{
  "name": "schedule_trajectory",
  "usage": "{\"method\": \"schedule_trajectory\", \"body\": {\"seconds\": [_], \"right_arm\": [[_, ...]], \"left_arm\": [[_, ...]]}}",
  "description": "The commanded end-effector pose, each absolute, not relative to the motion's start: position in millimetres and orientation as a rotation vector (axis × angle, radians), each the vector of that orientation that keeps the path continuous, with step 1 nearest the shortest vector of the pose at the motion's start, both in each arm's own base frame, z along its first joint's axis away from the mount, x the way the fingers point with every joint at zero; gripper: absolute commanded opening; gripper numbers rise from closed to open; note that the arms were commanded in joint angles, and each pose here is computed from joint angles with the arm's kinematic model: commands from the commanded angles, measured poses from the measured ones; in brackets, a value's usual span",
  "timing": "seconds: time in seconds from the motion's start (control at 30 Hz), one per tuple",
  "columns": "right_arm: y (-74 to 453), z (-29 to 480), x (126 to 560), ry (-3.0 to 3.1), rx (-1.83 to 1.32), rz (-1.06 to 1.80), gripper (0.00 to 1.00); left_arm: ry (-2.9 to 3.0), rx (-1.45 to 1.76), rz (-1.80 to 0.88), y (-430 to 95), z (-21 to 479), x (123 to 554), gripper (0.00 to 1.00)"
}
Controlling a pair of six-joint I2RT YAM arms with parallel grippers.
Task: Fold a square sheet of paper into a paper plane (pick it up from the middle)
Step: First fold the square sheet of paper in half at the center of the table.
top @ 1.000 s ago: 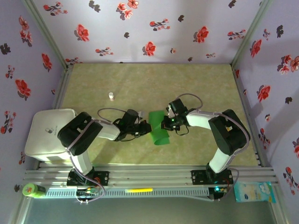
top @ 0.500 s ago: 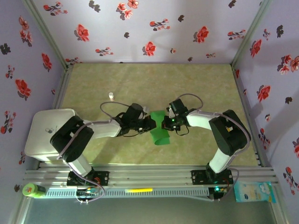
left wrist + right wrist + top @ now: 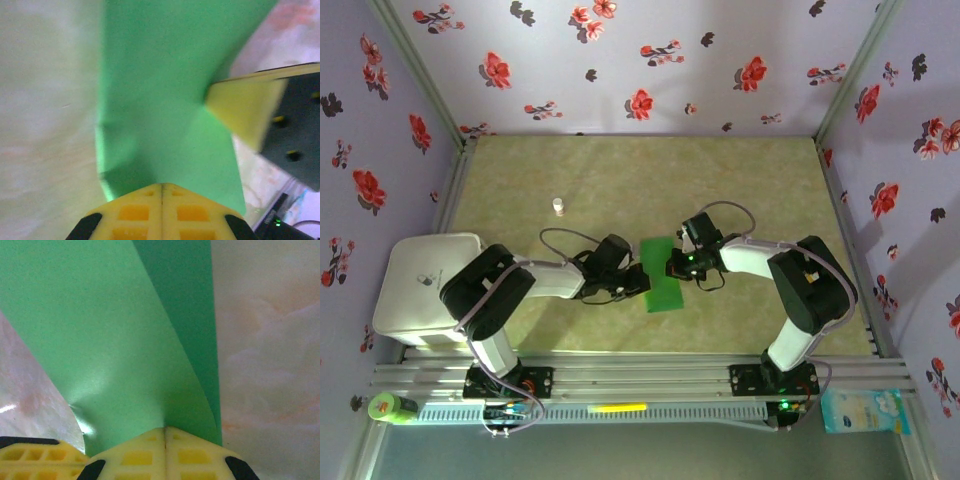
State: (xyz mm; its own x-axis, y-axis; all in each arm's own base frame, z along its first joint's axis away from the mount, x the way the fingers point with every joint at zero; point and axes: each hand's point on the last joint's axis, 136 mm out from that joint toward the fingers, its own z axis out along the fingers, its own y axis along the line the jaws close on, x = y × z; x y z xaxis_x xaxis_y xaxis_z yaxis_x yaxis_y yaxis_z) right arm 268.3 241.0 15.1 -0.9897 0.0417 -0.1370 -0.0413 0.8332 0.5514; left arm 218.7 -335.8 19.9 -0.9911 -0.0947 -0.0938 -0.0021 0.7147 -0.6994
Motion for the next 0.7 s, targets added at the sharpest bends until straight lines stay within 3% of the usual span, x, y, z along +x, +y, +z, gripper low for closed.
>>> {"method": "schedule_trajectory", "body": {"seconds": [0.0,0.17,0.47,0.67], "right_arm": [[204,-23,238,3.035,0.104,0.645,0.0],[204,-25,238,3.038,0.099,0.639,0.0],[204,-26,238,3.035,0.101,0.645,0.0],[205,-25,239,3.034,0.098,0.646,0.0]], "left_arm": [[2.876,-0.074,-1.007,-313,-10,204,0.0],[2.869,-0.051,-0.998,-311,-5,202,0.0],[2.692,-0.036,-1.192,-344,60,226,0.0],[2.722,-0.031,-1.254,-358,51,219,0.0]]}}
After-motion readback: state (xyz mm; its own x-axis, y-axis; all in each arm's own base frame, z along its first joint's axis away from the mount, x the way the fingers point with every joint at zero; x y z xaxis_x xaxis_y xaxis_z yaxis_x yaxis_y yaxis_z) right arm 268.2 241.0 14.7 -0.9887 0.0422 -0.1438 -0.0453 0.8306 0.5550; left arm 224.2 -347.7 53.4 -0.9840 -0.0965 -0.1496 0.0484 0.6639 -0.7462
